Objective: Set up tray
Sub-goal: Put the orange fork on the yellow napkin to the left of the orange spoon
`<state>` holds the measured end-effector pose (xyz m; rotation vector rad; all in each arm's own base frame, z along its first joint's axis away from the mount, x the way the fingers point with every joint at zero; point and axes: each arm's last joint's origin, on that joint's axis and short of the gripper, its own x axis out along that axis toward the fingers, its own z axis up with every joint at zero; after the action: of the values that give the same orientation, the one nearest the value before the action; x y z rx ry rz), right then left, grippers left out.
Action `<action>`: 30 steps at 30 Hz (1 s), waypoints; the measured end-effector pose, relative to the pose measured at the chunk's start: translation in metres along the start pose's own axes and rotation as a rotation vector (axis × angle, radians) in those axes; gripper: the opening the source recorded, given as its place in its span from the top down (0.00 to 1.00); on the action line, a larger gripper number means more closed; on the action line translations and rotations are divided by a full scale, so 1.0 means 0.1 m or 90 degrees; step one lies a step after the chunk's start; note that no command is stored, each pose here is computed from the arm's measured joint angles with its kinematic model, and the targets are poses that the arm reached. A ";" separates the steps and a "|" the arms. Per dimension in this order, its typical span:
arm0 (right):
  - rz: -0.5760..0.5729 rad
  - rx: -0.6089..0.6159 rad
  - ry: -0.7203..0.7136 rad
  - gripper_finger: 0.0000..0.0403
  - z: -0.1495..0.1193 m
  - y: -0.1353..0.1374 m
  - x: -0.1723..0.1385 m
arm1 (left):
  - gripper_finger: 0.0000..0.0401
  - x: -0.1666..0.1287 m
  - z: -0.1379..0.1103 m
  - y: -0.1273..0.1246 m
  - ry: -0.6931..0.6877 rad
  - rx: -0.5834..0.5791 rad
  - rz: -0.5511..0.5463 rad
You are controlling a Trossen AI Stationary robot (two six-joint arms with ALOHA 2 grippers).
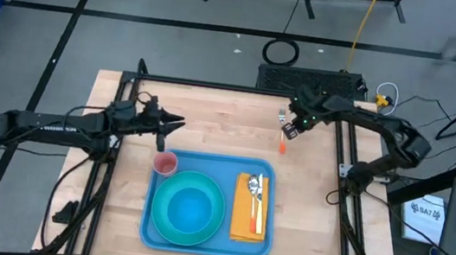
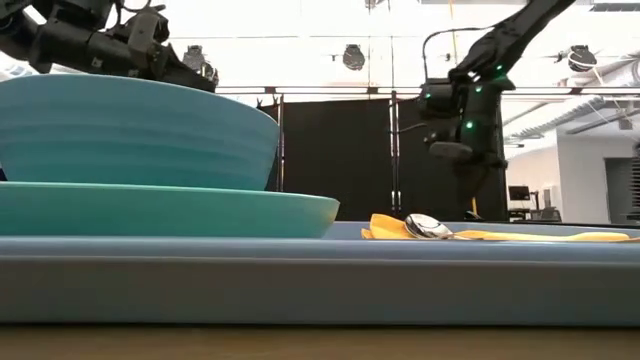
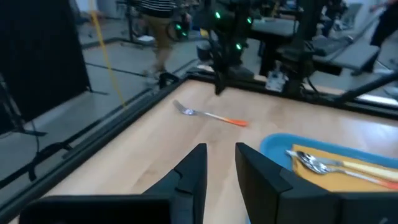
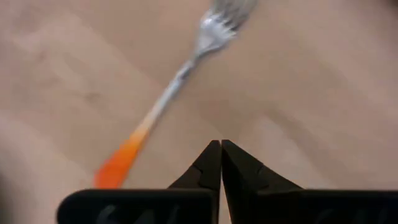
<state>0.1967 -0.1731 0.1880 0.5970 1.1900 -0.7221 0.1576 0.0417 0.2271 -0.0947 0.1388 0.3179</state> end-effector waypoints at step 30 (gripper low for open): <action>-0.014 0.243 0.085 0.59 0.71 0.36 0.20 | 0.78 -0.09 -0.04 0.05 0.034 -0.034 0.039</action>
<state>0.2715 -0.2073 0.1892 0.9635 1.1898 -0.9490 0.1471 0.0434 0.2237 -0.1523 0.1863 0.3797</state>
